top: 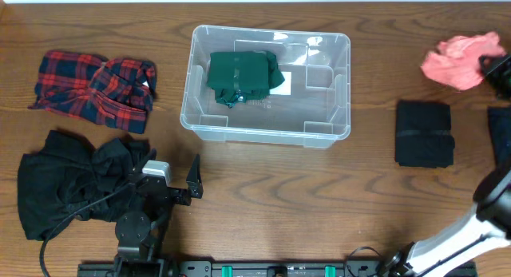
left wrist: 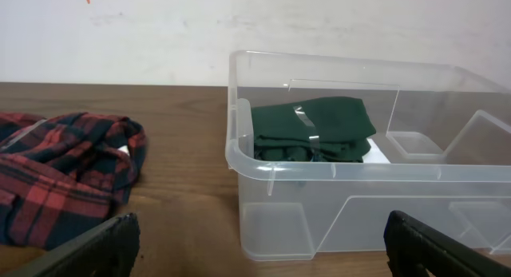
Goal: Pack container
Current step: 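Grasp the pink shirt with the right gripper and lift it, then carry the pink shirt into the container beside the green cloth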
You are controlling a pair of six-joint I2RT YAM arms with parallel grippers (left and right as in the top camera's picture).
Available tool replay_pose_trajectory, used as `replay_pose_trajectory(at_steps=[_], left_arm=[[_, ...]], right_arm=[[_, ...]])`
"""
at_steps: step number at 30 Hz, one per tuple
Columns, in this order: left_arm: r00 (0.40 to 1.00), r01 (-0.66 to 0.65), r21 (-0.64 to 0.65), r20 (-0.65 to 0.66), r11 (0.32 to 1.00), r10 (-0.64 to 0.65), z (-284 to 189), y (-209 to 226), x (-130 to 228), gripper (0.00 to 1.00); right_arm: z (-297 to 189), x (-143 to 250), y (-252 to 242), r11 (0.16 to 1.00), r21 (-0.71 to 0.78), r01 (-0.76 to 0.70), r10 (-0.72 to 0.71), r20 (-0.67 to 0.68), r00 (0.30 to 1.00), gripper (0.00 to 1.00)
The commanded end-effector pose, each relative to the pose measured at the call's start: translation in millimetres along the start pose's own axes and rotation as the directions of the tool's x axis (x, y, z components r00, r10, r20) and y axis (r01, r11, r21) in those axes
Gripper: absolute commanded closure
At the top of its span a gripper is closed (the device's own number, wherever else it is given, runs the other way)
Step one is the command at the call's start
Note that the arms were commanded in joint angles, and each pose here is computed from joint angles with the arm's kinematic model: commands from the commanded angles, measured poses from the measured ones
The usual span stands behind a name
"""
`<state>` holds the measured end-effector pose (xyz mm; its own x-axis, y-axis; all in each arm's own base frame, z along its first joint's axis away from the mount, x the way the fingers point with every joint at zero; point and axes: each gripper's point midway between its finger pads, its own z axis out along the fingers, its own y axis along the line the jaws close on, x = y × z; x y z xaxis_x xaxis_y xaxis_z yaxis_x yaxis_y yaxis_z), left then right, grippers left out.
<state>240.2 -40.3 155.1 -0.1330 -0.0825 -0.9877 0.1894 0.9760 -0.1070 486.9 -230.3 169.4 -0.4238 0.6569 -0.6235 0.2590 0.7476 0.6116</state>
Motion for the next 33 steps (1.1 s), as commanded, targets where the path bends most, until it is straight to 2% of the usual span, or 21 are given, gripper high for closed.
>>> replay_pose_trajectory(at_steps=[1, 6, 13, 18, 26, 33], left_arm=[[0.999, 0.011, -0.006, -0.041, 1.000, -0.011, 2.3, 2.6, 16.7, 0.02], [0.999, 0.011, -0.006, -0.041, 1.000, -0.011, 2.3, 2.6, 16.7, 0.02], [0.999, 0.011, -0.006, -0.041, 1.000, -0.011, 2.3, 2.6, 16.7, 0.02], [0.999, 0.011, -0.006, -0.041, 1.000, -0.011, 2.3, 2.6, 16.7, 0.02], [0.999, 0.011, -0.006, -0.041, 1.000, -0.011, 2.3, 2.6, 16.7, 0.02], [0.999, 0.011, -0.006, -0.041, 1.000, -0.011, 2.3, 2.6, 16.7, 0.02]], right_arm=[[-31.3, -11.5, 78.2, 0.984, -0.143, 0.102, -0.099, 0.025, 0.995, 0.99], [-66.3, -1.4, 159.6, 0.948, -0.256, 0.187, -0.185, 0.033, 0.982, 0.99], [-106.4, 34.4, 271.0, 0.857, -0.429, 0.285, -0.290, 0.055, 0.956, 0.99], [-117.5, 70.0, 339.6, 0.742, -0.581, 0.334, -0.364, 0.070, 0.929, 0.99], [-104.5, 133.7, 390.9, 0.649, -0.688, 0.323, -0.443, 0.003, 0.897, 0.99], [-66.2, 181.7, 394.4, 0.667, -0.695, 0.269, -0.470, -0.113, 0.875, 0.99]])
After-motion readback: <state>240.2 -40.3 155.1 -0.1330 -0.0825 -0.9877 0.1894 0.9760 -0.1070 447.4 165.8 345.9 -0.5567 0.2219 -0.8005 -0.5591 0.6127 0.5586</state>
